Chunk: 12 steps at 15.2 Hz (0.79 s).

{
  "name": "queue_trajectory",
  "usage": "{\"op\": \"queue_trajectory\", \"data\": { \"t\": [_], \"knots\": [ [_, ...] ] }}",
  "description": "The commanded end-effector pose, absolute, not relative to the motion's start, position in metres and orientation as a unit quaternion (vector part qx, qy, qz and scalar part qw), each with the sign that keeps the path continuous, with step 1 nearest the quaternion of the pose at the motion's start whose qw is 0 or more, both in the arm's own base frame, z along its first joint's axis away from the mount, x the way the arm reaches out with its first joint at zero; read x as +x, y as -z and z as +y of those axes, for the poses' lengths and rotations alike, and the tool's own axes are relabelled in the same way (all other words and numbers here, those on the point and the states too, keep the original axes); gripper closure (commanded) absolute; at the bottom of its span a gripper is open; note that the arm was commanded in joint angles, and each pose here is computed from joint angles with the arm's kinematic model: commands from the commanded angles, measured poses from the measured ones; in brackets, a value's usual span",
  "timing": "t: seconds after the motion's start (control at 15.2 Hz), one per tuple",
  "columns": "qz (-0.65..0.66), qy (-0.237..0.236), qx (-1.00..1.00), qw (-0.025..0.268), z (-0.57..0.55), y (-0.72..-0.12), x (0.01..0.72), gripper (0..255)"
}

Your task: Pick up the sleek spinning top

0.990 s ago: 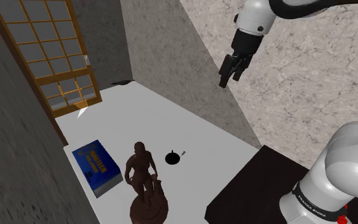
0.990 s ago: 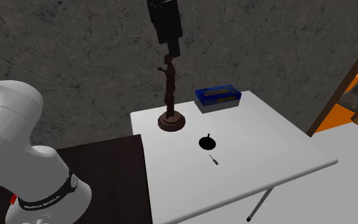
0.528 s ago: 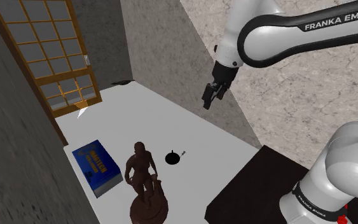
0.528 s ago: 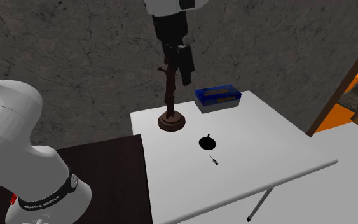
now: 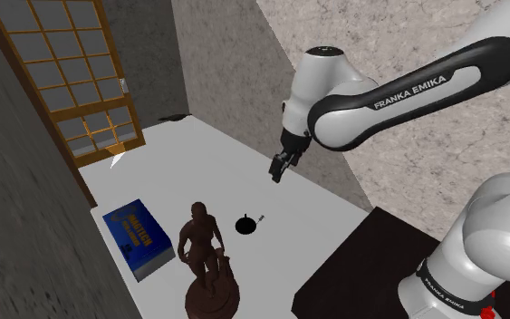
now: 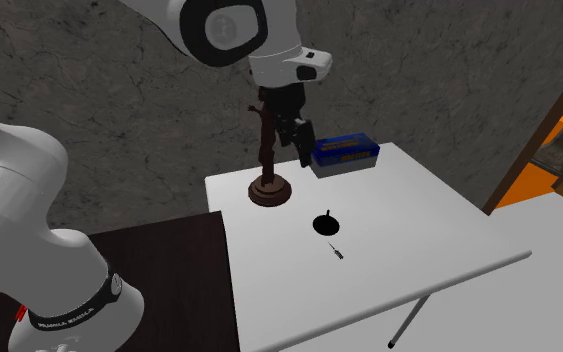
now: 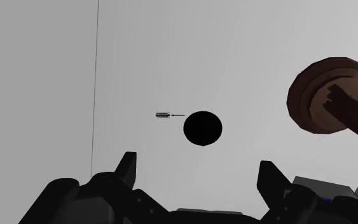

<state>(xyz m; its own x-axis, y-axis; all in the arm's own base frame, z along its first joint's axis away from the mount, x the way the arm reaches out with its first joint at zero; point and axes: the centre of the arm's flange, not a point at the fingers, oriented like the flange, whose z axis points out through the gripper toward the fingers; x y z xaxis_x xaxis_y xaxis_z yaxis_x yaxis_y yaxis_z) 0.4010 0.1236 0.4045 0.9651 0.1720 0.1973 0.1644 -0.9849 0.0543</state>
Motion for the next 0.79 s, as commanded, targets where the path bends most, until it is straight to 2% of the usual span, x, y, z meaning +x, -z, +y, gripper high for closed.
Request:
{"op": "queue_trajectory", "data": {
  "t": [0.0, 0.73],
  "knots": [
    [0.092, -0.104, 0.99, 0.024, 0.133, -0.381, 0.411, 0],
    [0.126, -0.114, 0.984, 0.057, 0.172, -0.247, 0.459, 0]
  ]
}}
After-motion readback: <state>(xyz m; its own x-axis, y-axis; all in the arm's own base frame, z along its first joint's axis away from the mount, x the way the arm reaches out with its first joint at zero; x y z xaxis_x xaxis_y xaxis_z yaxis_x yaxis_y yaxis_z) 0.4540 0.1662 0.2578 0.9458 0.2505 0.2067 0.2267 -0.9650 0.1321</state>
